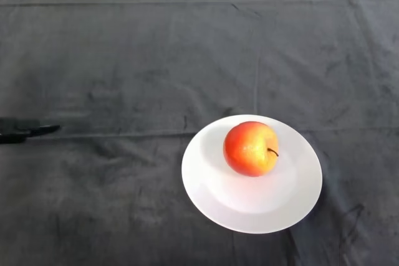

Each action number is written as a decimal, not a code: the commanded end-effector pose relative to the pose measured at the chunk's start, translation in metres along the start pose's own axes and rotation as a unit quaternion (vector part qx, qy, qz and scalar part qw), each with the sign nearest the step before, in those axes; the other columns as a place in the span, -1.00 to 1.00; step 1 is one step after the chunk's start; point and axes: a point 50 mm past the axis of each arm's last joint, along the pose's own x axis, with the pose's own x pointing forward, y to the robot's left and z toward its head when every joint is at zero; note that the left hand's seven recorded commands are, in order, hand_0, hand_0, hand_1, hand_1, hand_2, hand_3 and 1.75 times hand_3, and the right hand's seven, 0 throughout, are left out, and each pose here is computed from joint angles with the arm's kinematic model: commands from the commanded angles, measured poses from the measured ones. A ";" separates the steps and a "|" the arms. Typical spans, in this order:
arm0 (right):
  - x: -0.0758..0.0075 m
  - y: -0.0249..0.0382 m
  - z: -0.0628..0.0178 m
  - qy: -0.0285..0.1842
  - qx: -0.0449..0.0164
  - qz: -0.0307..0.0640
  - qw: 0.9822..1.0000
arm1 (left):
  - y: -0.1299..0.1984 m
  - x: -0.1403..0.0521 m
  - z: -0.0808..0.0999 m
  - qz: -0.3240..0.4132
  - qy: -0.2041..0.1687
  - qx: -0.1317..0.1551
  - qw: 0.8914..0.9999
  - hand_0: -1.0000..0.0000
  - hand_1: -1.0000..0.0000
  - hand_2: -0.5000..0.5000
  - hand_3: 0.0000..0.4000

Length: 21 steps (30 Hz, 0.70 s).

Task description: Move the apple to the plate

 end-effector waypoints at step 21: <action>-0.0108 -0.0135 0.0082 -0.010 -0.005 -0.021 1.000 | 0.079 -0.004 -0.026 0.226 0.094 -0.046 0.968 1.00 1.00 0.00 -1.00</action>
